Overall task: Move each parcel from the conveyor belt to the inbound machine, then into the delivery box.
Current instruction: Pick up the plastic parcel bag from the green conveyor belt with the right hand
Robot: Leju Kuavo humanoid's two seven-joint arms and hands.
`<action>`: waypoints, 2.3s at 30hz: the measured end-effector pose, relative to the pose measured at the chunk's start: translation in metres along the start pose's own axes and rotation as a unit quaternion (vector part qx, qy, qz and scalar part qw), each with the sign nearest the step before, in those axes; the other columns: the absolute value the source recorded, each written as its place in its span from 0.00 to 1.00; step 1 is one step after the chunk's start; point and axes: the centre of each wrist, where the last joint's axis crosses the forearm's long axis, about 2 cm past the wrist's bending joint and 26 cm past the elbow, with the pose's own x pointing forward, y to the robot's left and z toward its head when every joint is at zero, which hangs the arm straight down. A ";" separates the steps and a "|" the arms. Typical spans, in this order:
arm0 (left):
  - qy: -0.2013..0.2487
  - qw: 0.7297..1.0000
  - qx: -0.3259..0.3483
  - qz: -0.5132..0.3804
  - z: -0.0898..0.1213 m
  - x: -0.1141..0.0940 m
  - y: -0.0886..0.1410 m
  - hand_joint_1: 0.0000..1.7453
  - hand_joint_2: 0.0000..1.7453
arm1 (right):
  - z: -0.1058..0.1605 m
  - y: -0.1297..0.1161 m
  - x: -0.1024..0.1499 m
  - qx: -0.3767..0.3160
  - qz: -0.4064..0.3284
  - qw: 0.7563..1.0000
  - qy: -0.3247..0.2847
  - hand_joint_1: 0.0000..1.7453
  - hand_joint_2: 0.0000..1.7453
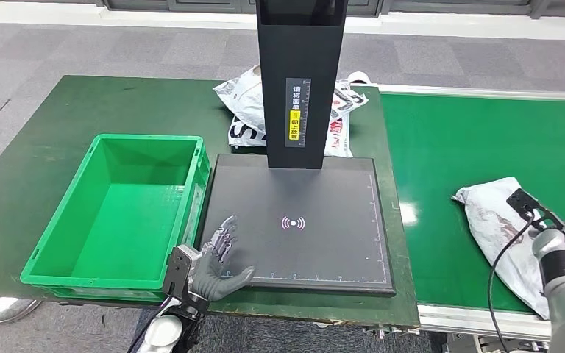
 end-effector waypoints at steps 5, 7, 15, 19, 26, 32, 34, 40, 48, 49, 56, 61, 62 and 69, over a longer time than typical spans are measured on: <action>-0.002 1.000 -0.002 0.002 0.000 0.000 0.000 0.00 1.00 | 0.004 0.013 0.003 0.016 -0.001 1.000 -0.018 0.00 1.00; -0.003 1.000 -0.003 0.004 0.000 0.000 0.000 0.00 1.00 | 0.006 0.021 0.004 0.049 -0.012 0.998 -0.041 0.00 1.00; -0.004 1.000 -0.016 0.007 -0.001 -0.006 0.003 0.00 1.00 | 0.013 0.045 0.003 0.271 -0.001 0.951 -0.150 0.00 1.00; 0.001 1.000 -0.018 0.007 -0.002 -0.010 0.004 0.00 1.00 | 0.013 0.047 0.000 0.296 0.002 0.942 -0.160 0.00 1.00; 0.007 1.000 -0.018 0.007 -0.002 -0.013 0.005 0.00 1.00 | 0.013 0.048 0.000 0.315 0.006 0.934 -0.166 0.00 1.00; 0.008 1.000 -0.019 0.004 -0.004 -0.013 0.006 0.00 1.00 | 0.014 0.044 0.002 0.347 0.006 0.919 -0.187 0.45 1.00; 0.008 1.000 -0.018 0.004 -0.005 -0.013 0.006 0.00 1.00 | 0.014 0.043 0.002 0.351 0.005 0.917 -0.191 0.95 1.00; 0.008 1.000 -0.019 0.011 -0.005 -0.013 0.005 0.00 1.00 | 0.012 0.039 0.002 0.340 0.005 0.921 -0.191 1.00 1.00; 0.007 1.000 -0.018 0.017 -0.006 -0.012 0.003 0.00 1.00 | 0.011 0.038 -0.001 0.318 -0.002 0.932 -0.176 1.00 1.00; 0.007 1.000 -0.018 0.017 -0.006 -0.012 0.002 0.00 1.00 | 0.011 0.038 0.000 0.315 -0.003 0.933 -0.175 1.00 1.00; 0.004 1.000 -0.017 0.017 -0.007 -0.011 0.002 0.00 1.00 | 0.010 0.036 0.000 0.312 -0.005 0.934 -0.175 1.00 1.00; 0.003 1.000 -0.017 0.016 -0.007 -0.010 0.002 0.00 1.00 | 0.010 0.036 0.000 0.312 -0.005 0.934 -0.175 1.00 1.00; 0.003 1.000 -0.017 0.016 -0.007 -0.010 0.002 0.00 1.00 | 0.010 0.036 0.000 0.312 -0.005 0.934 -0.175 1.00 1.00; 0.003 1.000 -0.017 0.016 -0.007 -0.010 0.002 0.00 1.00 | 0.010 0.036 0.000 0.308 -0.006 0.935 -0.174 1.00 1.00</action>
